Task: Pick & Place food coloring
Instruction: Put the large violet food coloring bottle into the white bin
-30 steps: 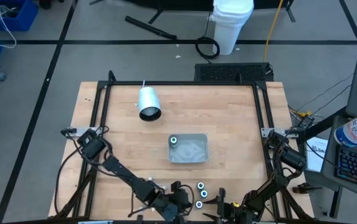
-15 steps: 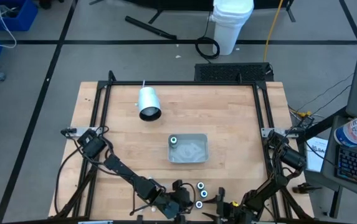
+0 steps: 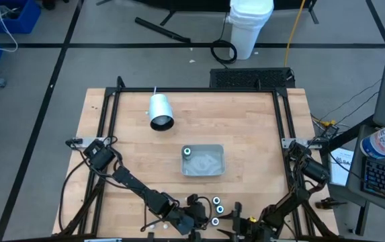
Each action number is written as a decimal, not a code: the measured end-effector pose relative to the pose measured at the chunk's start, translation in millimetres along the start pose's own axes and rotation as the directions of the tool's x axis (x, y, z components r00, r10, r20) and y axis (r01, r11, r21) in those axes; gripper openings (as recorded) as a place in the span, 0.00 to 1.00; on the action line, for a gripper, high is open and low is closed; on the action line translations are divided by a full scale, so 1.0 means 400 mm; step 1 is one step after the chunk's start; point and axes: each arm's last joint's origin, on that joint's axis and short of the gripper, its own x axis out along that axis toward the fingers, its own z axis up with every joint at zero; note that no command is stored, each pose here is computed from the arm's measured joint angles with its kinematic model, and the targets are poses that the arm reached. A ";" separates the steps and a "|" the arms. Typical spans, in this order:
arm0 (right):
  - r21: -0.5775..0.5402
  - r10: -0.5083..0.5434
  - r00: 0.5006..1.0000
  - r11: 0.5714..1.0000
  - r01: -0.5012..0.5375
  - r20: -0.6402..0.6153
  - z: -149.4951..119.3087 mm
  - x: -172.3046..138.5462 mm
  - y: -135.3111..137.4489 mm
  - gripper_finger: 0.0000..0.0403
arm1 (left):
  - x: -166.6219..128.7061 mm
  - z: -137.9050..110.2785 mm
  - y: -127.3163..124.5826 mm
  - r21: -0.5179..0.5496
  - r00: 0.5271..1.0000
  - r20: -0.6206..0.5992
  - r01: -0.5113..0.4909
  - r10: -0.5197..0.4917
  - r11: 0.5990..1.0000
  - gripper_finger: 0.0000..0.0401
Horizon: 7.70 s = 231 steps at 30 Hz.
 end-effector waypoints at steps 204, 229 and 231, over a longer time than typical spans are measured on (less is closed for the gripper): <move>-0.507 0.006 0.995 0.860 0.046 0.100 0.544 0.177 -0.183 0.33 | -0.567 -0.073 -0.220 0.683 0.955 0.281 -0.268 0.094 0.680 0.37; -0.383 0.105 0.994 0.919 -0.094 0.010 0.598 0.311 -0.472 0.32 | -0.535 -0.275 -0.099 0.582 0.936 0.348 -0.254 0.046 0.772 0.20; -0.362 0.103 0.993 0.929 -0.078 0.049 0.574 0.295 -0.495 0.32 | -0.535 -0.275 -0.099 0.581 0.936 0.348 -0.254 0.047 0.773 0.20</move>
